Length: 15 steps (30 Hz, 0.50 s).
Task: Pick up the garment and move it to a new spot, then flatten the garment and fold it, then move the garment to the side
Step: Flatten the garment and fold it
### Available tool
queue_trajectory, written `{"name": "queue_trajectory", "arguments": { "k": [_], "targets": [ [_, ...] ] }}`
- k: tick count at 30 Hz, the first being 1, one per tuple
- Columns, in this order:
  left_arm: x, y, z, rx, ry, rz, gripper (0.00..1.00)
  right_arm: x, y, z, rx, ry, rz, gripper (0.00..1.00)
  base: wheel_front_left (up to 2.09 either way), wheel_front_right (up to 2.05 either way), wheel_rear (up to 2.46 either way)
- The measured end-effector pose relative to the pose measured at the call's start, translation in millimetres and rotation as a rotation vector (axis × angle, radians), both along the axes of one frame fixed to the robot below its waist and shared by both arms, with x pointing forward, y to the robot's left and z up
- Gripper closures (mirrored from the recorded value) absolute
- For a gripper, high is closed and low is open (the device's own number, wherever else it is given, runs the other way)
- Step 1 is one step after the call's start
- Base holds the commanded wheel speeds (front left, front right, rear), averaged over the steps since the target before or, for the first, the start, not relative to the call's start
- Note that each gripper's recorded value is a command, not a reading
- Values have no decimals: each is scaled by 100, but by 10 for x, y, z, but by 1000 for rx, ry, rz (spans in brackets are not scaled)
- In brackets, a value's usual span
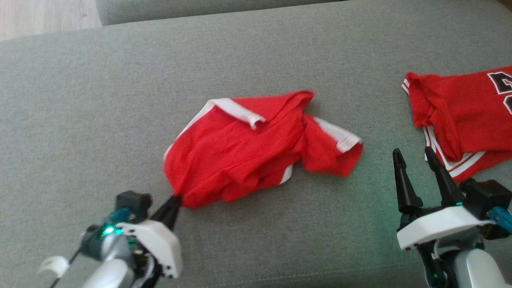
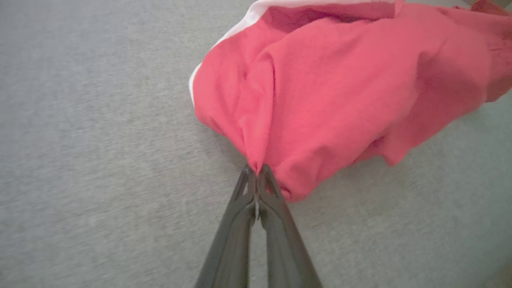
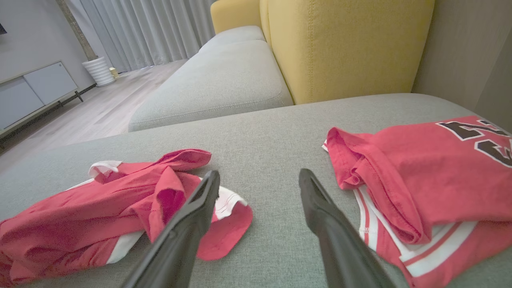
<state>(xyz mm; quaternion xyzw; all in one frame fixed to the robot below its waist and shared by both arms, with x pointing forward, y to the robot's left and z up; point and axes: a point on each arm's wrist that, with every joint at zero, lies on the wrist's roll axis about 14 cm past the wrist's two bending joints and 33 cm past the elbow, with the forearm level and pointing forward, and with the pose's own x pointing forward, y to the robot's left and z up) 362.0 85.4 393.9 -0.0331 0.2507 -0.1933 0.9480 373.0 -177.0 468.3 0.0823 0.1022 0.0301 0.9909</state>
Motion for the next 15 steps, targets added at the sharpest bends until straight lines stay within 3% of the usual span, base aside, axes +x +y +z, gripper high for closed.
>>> {"name": "queue_trajectory", "arguments": {
  "k": [6, 7, 8, 9, 15],
  "targets": [
    [-45, 211, -5, 48, 8, 28, 100, -43, -6, 2, 7, 6, -4, 0, 0, 0, 0],
    [-54, 211, -4, 48, 8, 28, 80, -44, -11, 12, 8, 2, -5, 0, 0, 0, 0],
    [-53, 213, 5, 49, 5, 35, 16, -46, -11, 23, 8, 0, -5, 0, 0, 0, 0],
    [-48, 204, 25, 45, -2, 39, 0, -48, -12, 40, 8, -5, -6, 0, 0, 0, 0],
    [51, 193, 220, -24, -89, 138, 0, -53, -17, 163, -9, -43, -5, 0, 0, 0, 0]
  ]
}}
